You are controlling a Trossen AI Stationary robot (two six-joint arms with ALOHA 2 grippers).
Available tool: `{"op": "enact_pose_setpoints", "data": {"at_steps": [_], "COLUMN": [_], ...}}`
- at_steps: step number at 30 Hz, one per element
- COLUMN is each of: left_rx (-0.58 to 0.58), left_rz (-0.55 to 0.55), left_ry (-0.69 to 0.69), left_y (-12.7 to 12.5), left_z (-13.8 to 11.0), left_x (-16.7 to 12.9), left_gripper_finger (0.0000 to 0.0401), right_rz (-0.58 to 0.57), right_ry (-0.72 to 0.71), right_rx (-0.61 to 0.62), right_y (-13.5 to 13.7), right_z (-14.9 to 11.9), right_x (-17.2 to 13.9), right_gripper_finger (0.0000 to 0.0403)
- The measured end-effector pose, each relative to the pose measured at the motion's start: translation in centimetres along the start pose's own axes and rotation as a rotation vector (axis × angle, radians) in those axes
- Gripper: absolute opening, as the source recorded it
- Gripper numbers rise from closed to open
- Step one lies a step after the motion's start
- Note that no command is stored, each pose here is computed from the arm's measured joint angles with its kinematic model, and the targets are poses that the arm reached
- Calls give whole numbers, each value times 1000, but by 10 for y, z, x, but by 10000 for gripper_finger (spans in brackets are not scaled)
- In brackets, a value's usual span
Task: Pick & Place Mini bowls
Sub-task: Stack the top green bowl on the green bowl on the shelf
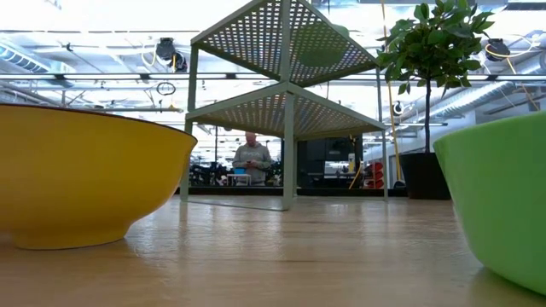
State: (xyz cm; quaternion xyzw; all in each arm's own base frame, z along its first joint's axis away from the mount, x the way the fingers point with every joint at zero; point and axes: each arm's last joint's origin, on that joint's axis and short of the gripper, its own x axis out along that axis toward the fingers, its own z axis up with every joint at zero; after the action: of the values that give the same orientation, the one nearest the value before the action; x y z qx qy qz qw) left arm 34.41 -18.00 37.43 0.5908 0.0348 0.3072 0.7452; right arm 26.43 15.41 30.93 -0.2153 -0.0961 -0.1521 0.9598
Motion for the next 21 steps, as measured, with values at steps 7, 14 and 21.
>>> {"op": "enact_pose_setpoints", "data": {"at_steps": [7, 14, 21], "left_rx": [20, -8, 13], "left_rz": [185, 195, 310], "left_ry": [-271, -438, -375], "left_y": [16, 13, 25], "left_z": [4, 10, 5], "left_x": [0, -3, -4], "left_gripper_finger": [21, 21, 6], "right_rz": [-103, -176, -60], "right_ry": [-43, -43, -106], "right_rx": [-45, -116, -114], "right_y": [-14, -30, -19], "right_z": [4, -4, -2], "right_x": [6, 20, 15], "right_gripper_finger": [241, 221, 211]}}
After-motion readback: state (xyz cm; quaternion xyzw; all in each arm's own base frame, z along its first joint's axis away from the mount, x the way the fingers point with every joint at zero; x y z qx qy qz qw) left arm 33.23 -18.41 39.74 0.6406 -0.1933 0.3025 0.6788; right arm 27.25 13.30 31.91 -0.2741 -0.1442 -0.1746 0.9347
